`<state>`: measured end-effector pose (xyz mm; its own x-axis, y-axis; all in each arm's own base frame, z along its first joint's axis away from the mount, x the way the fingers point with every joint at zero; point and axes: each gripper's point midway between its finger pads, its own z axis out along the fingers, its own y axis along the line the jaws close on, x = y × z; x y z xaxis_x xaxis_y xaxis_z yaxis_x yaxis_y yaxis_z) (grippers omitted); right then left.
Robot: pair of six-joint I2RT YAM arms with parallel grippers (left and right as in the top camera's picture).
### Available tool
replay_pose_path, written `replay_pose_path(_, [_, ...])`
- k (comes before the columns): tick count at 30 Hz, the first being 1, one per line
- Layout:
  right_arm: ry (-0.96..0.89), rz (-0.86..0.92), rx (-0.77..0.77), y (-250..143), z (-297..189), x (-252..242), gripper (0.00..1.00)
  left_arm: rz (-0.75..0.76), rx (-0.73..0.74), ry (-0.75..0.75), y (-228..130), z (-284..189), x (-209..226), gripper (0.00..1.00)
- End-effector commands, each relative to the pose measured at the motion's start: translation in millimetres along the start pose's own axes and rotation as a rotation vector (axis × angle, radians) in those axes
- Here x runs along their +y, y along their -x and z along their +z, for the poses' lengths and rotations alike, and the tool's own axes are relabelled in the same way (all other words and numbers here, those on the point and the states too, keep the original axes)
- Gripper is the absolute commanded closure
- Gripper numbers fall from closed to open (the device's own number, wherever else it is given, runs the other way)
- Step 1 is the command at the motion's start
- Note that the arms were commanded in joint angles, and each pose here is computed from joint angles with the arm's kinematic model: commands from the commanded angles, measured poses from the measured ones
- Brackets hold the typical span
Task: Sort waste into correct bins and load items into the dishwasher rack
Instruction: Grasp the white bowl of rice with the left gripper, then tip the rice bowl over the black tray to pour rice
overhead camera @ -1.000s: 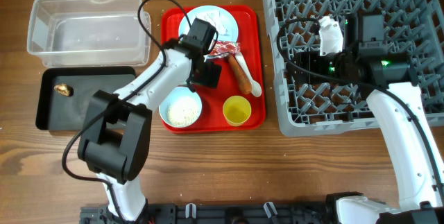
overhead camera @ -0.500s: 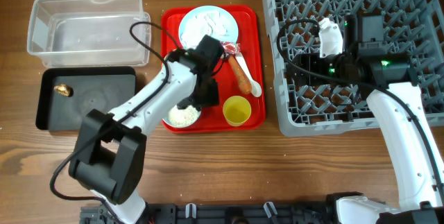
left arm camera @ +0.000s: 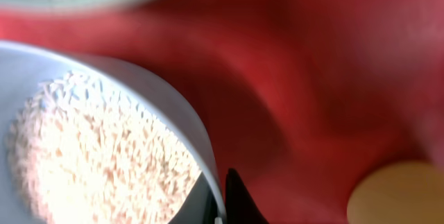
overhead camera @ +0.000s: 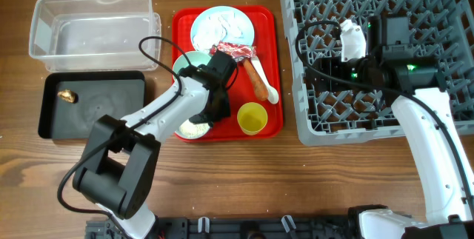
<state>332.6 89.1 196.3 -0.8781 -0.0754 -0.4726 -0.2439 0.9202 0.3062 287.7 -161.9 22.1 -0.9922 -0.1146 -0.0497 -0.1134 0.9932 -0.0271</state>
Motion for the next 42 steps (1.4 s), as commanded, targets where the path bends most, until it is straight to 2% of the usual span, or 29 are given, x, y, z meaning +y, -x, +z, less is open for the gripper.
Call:
replay_pose_path(1, [-0.016,-0.005,-0.017,6,-3,-2,0.26,0.008,0.012,-0.117,3,-43,-21,0.96])
replay_pose_path(4, [-0.019,-0.006,-0.016,6,-3,-3,0.26,0.059,-0.060,-0.225,11,-94,-33,0.96])
replay_pose_path(7, [-0.018,-0.006,-0.017,6,-3,-2,0.26,0.052,-0.132,-0.310,17,-135,-18,0.96])
replay_pose_path(11, [-0.019,-0.007,-0.017,6,-3,-3,0.26,-0.032,-0.177,-0.294,29,-159,50,0.96])
replay_pose_path(15, [-0.030,-0.006,-0.017,6,-3,-4,0.26,-0.156,-0.197,-0.333,51,-154,129,0.96])
replay_pose_path(19, [-0.035,-0.005,-0.015,5,-3,-5,0.26,-0.275,-0.262,-0.572,73,-147,184,0.96])
replay_pose_path(23, [-0.034,-0.007,-0.025,8,-3,-5,0.26,-0.376,-0.358,-0.836,97,-138,221,0.96])
replay_pose_path(28, [-0.045,-0.007,-0.024,8,-3,-7,0.26,-0.430,-0.378,-1.065,104,-120,241,0.96])
replay_pose_path(33, [-0.045,-0.007,-0.024,8,-3,-7,0.26,-0.500,-0.478,-1.304,109,-142,261,0.96])
replay_pose_path(39, [-0.045,-0.007,-0.024,8,-3,-7,0.26,-0.525,-0.555,-1.436,109,-167,274,0.96])
replay_pose_path(42, [-0.045,-0.006,-0.024,8,-3,-7,0.26,-0.576,-0.512,-1.465,109,-168,274,0.96])
